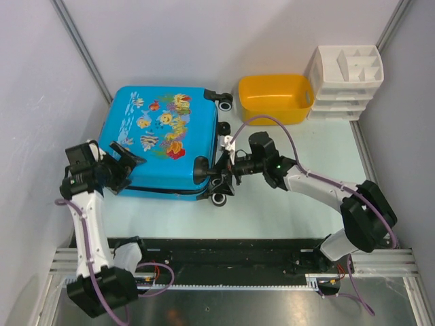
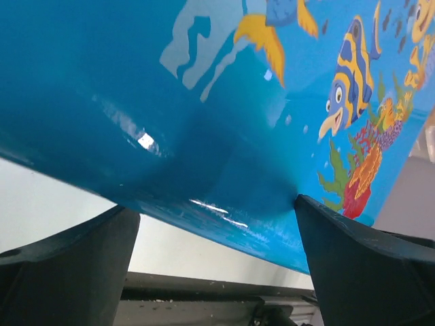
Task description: Open, take out, and arrange the luggage
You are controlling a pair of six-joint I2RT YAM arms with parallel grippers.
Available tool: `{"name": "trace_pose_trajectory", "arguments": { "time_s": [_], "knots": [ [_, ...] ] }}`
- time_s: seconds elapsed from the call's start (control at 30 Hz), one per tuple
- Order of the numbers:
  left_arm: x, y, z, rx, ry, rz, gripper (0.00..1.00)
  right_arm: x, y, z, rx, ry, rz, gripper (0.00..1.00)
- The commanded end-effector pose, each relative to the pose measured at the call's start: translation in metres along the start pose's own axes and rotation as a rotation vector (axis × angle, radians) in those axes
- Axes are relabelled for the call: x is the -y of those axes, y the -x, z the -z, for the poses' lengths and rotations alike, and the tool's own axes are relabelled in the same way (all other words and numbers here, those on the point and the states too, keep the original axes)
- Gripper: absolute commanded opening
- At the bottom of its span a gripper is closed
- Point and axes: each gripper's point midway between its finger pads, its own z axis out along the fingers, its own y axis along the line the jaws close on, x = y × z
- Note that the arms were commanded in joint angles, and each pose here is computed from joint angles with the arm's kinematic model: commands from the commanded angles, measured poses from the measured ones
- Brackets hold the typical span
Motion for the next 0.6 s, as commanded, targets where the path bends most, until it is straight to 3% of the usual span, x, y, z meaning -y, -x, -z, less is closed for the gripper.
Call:
{"name": "trace_pose_trajectory", "arguments": {
  "time_s": [0.0, 0.23, 0.4, 0.57],
  "knots": [
    [0.019, 0.065, -0.012, 0.15, -0.014, -0.078, 0.98, 0.0, 0.026, -0.02, 0.057, 0.036, 0.093, 0.96],
    [0.032, 0.123, -0.036, 0.221, 0.003, -0.194, 0.97, -0.039, 0.043, -0.071, 0.107, 0.135, 0.097, 0.95],
    [0.048, 0.146, -0.051, 0.206, -0.033, -0.286, 0.94, -0.075, 0.062, -0.119, 0.145, 0.176, 0.035, 0.96],
    [0.063, 0.15, -0.046, 0.203, -0.086, -0.378, 0.94, -0.066, 0.076, -0.121, 0.126, 0.047, -0.07, 0.96]
  ]
}}
